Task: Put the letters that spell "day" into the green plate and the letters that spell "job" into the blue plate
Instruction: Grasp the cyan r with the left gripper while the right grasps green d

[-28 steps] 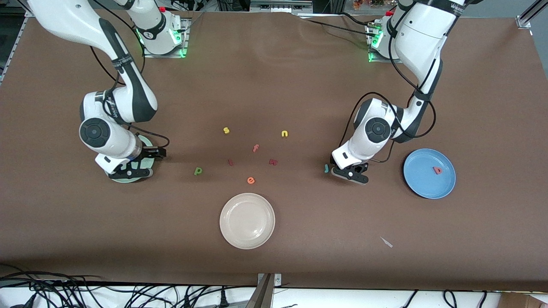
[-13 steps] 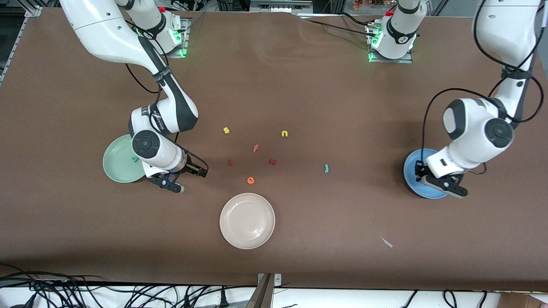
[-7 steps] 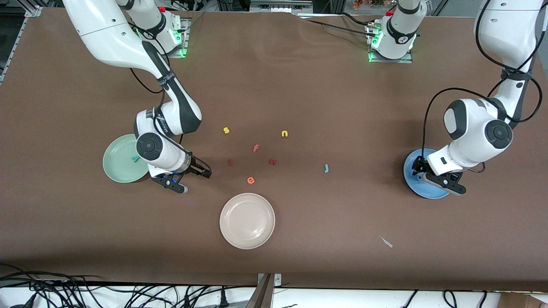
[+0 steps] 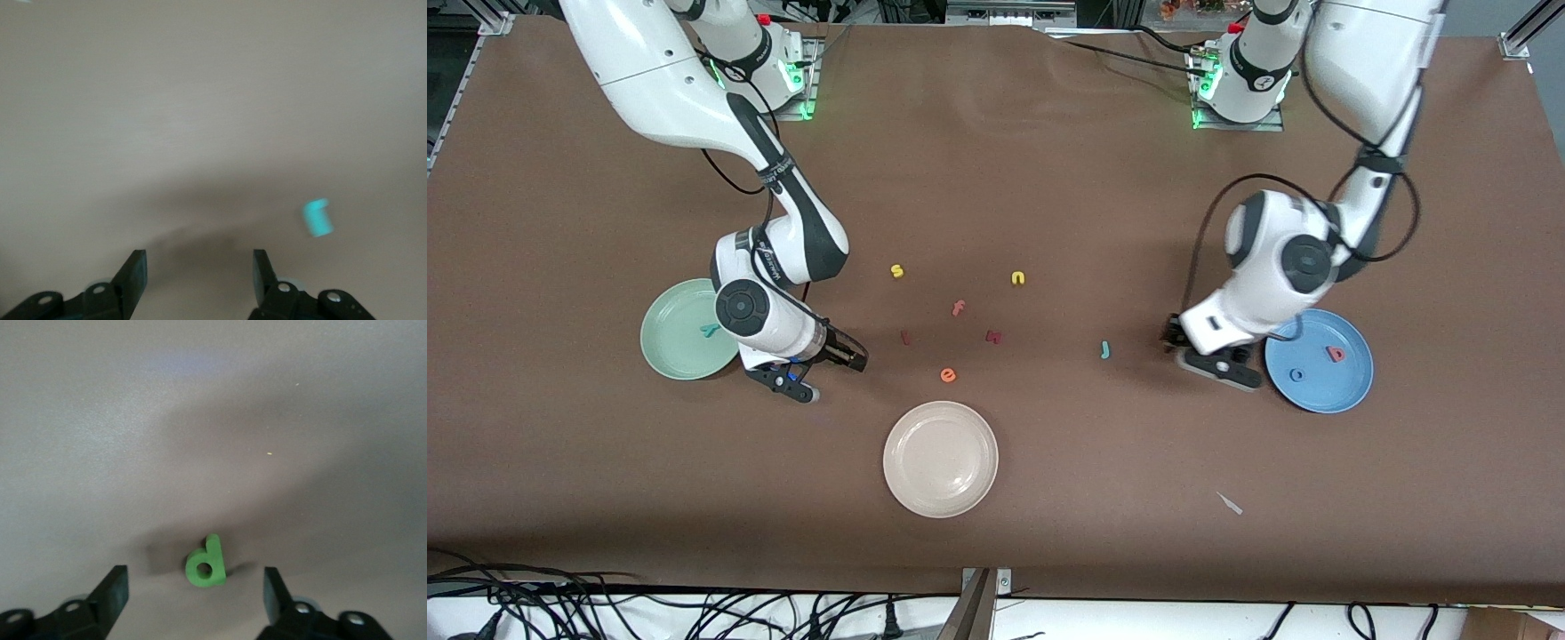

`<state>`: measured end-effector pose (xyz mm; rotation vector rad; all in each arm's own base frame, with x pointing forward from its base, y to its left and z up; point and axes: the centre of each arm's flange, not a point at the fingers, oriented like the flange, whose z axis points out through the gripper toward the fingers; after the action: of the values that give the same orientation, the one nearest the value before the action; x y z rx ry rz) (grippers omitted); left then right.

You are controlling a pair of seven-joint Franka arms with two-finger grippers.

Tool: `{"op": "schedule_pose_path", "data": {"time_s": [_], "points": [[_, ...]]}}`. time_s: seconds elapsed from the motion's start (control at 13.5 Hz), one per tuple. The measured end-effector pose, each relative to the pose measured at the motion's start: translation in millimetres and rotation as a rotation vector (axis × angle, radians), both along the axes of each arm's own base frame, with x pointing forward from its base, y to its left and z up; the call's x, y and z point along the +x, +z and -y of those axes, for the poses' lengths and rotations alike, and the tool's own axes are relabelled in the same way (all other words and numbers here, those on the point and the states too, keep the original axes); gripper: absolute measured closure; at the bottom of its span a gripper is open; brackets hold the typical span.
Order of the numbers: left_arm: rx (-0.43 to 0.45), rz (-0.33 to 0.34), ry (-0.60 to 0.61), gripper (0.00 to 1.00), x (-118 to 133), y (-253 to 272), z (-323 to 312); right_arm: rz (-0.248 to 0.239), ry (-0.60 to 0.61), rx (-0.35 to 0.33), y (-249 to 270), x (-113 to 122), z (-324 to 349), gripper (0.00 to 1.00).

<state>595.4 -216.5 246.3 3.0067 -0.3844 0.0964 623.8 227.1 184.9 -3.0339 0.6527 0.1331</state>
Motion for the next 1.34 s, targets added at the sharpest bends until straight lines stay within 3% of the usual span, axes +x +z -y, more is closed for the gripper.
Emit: {"op": "schedule_pose_path", "data": {"time_s": [0.22,0.3,0.37,0.45,0.67,0.74,0.89,0.97,1.04,1.34], "points": [[0.003,-0.025,0.069,0.27,-12.8,-18.5,60.5,-0.007,0.0,-0.002,-5.0,-1.0,0.3,0.15],[0.011,-0.035,0.083,0.27,-16.7,-28.1,72.4,-0.008,0.0,-0.002,-6.1,-1.2,0.4,0.22],[0.019,-0.042,0.089,0.27,-20.0,-37.1,81.8,-0.01,0.0,-0.003,-7.1,-1.5,0.3,0.22],[0.025,-0.045,0.091,0.27,-22.4,-44.5,88.3,-0.011,0.0,-0.003,-7.7,-1.6,0.4,0.3],[0.035,-0.04,0.101,0.29,-20.8,-59.6,86.9,-0.011,0.0,-0.003,-8.4,-1.8,0.5,0.44],[0.041,-0.042,0.107,0.3,-19.3,-63.3,82.4,-0.012,0.0,-0.003,-8.5,-1.8,0.4,0.44],[0.05,-0.04,0.117,0.32,-16.3,-69.8,75.0,-0.011,0.0,-0.003,-7.9,-1.4,0.6,0.58],[0.052,-0.038,0.119,0.33,-15.6,-71.5,73.5,-0.011,0.0,-0.003,-7.9,-1.4,0.6,0.58],[0.052,-0.037,0.119,0.42,-15.7,-71.8,73.7,-0.01,0.0,-0.003,-7.3,-1.2,0.8,0.66],[0.052,-0.037,0.109,0.45,-18.1,-71.8,79.2,-0.009,0.0,-0.003,-6.9,-0.9,0.7,0.73]]}}
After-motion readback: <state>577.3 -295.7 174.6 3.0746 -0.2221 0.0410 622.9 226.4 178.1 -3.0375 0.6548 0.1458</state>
